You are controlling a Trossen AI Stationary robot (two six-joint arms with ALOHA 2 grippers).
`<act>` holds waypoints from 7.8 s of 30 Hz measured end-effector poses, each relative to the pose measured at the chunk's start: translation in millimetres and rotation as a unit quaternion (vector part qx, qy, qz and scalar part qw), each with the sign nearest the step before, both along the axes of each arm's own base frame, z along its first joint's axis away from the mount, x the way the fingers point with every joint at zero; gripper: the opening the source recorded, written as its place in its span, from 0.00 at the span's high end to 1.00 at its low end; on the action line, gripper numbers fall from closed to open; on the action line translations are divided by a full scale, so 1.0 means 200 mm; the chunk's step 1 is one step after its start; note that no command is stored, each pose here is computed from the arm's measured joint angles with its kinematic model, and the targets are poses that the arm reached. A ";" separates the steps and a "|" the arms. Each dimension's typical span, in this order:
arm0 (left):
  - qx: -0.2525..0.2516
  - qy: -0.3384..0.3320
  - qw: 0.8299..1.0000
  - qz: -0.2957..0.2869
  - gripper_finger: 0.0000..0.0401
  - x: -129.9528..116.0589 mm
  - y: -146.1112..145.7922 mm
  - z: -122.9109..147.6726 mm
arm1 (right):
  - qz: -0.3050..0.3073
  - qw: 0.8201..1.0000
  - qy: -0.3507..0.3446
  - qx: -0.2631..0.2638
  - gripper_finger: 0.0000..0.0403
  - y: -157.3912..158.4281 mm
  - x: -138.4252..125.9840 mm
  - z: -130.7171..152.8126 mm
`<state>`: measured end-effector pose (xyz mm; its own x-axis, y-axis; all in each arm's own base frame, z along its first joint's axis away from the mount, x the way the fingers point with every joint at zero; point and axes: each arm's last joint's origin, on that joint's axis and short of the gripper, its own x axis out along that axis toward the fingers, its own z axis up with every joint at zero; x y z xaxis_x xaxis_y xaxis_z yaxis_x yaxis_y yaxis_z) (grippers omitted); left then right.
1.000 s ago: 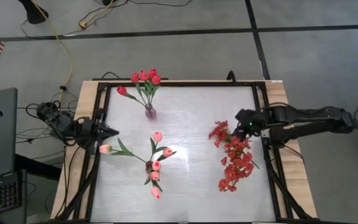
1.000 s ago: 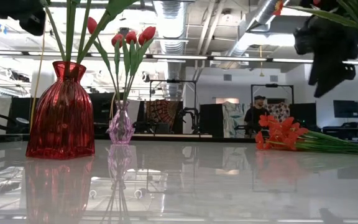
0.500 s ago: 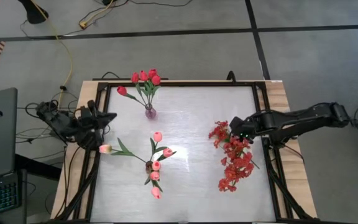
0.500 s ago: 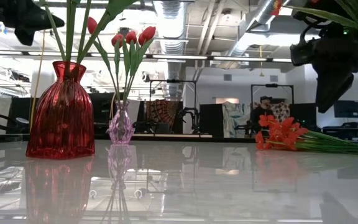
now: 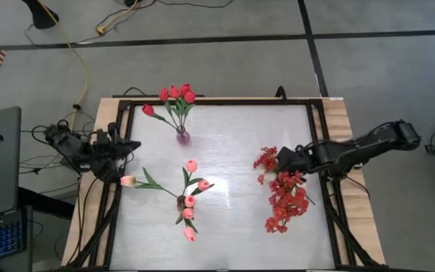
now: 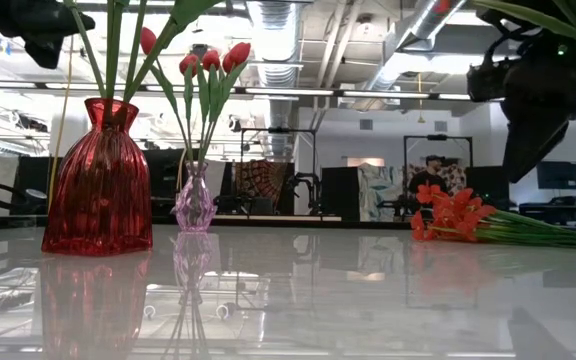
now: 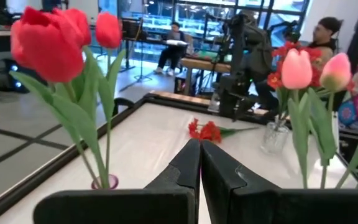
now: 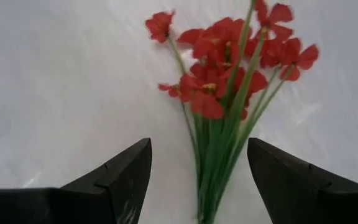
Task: Sort flowers into vase by color
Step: Put the red flowers into the transparent vase
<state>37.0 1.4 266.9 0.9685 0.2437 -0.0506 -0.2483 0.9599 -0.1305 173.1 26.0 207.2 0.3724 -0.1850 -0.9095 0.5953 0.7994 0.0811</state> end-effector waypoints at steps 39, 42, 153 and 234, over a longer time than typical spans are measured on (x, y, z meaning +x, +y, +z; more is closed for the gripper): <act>0.035 0.003 0.995 -0.091 1.00 0.03 -0.04 -0.03 | -0.036 0.996 0.073 0.025 0.74 -0.06 0.03 -0.33; 0.035 0.003 0.995 -0.091 1.00 0.03 -0.04 -0.03 | -0.040 0.997 0.066 0.023 0.91 -0.06 0.04 -0.32; 0.036 0.002 0.994 -0.105 1.00 0.03 -0.05 -0.03 | 0.014 0.841 -0.480 -0.251 0.92 0.71 -0.30 0.45; 0.038 0.002 0.990 -0.132 1.00 0.03 -0.06 -0.03 | 0.128 0.902 -0.378 -0.164 0.39 0.83 -0.27 0.31</act>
<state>43.9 -10.0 261.5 0.9989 -0.0158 -0.0450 0.0133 0.9984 -0.0545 118.5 192.1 269.3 0.9320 -0.2186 -0.2892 0.2621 0.9574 0.1210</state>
